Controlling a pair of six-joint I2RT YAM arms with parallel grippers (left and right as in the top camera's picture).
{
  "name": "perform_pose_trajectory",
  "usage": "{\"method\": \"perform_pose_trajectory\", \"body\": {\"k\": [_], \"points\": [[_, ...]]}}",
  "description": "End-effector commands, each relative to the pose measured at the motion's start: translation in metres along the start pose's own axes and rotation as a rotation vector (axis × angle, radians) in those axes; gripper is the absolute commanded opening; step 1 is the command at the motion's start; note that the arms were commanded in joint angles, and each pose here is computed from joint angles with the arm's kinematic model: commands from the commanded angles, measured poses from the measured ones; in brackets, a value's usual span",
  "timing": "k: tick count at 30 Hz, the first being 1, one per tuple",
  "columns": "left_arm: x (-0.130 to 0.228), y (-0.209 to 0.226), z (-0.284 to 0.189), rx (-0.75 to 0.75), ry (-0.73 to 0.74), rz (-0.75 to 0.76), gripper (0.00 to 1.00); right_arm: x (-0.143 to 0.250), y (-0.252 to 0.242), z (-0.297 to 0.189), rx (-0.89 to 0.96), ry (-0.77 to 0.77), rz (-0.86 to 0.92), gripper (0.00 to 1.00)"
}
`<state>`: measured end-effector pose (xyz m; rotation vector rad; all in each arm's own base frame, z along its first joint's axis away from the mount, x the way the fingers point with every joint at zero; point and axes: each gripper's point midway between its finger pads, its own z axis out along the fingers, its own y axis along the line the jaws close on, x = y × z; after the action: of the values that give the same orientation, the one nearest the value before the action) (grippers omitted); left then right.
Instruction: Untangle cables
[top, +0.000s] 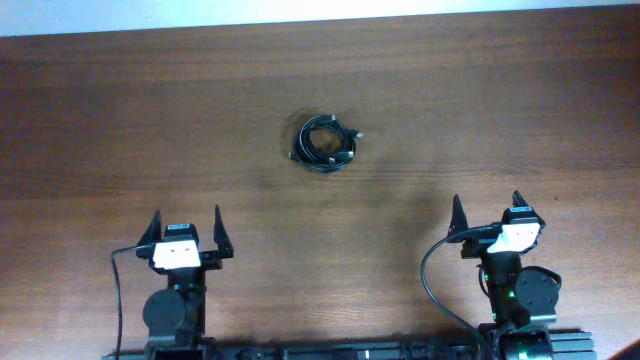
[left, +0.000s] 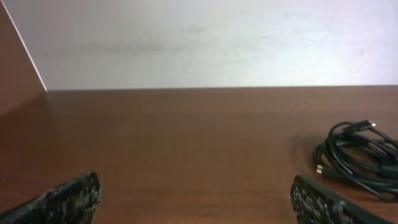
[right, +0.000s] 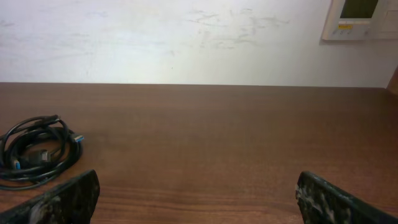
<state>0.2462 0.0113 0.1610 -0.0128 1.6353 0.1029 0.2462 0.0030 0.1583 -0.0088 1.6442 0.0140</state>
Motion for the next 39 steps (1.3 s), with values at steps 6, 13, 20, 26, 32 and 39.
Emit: {"method": "perform_pose_trajectory", "body": {"k": [6,13,20,26,32,39], "points": [[-0.128,-0.053,-0.045,0.318,-0.548,0.112,0.98,0.004,-0.001,0.001,0.007,0.013,0.0,0.98],[-0.238,-0.06,-0.05,0.412,-0.285,0.255,0.98,0.004,-0.001,0.001,0.007,0.013,0.0,0.98],[-0.251,-0.112,0.018,0.765,0.317,0.056,0.98,0.004,-0.001,0.001,0.007,0.013,0.0,0.98],[-0.159,-0.153,0.071,0.766,0.837,-0.001,0.98,0.004,-0.001,0.001,0.007,0.013,0.0,0.98],[-0.04,-0.207,0.102,0.906,1.252,-0.202,0.98,0.004,-0.001,0.001,0.007,0.013,0.0,0.98],[0.077,-0.214,0.135,0.568,1.443,-0.001,0.98,0.004,-0.001,0.001,0.007,0.013,0.0,0.98]]}}
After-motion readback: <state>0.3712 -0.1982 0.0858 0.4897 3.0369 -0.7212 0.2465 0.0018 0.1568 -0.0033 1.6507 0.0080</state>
